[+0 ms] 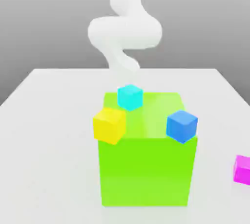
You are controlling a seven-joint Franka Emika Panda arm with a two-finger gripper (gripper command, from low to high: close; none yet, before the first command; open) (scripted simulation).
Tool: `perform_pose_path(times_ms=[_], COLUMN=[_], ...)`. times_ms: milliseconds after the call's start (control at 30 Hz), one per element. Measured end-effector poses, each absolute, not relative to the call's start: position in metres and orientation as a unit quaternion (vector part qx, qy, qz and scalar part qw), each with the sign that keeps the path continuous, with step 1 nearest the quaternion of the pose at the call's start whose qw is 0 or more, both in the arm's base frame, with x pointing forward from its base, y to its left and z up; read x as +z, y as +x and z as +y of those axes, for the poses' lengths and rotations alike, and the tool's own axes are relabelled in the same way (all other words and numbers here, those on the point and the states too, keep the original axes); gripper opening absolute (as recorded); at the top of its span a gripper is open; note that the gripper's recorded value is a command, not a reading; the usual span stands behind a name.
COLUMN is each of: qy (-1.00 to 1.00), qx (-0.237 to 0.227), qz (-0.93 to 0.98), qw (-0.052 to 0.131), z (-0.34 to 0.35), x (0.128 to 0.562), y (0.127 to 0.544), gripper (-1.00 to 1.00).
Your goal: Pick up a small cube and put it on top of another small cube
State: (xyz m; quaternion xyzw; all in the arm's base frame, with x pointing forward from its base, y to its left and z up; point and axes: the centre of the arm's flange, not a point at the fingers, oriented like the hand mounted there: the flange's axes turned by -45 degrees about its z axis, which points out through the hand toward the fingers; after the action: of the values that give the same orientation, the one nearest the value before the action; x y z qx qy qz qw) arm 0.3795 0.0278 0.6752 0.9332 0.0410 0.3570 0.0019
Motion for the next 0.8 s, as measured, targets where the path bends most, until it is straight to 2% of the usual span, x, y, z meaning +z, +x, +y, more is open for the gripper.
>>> perform_pose_path(times_ms=[200,400,533,667,800], qy=[0.947,0.937,0.918,0.882,0.849], qx=[0.277,0.197,0.143,0.088,0.033], qz=[0.164,0.288,0.37,0.462,0.528], qw=[0.01,0.014,0.013,0.009,0.005], z=[0.106,0.189,0.241,0.299,0.327], x=[0.576,0.468,0.393,0.317,0.243], y=[0.436,0.453,0.443,0.408,0.372], gripper=[0.0,0.0,0.0,0.0,0.0])
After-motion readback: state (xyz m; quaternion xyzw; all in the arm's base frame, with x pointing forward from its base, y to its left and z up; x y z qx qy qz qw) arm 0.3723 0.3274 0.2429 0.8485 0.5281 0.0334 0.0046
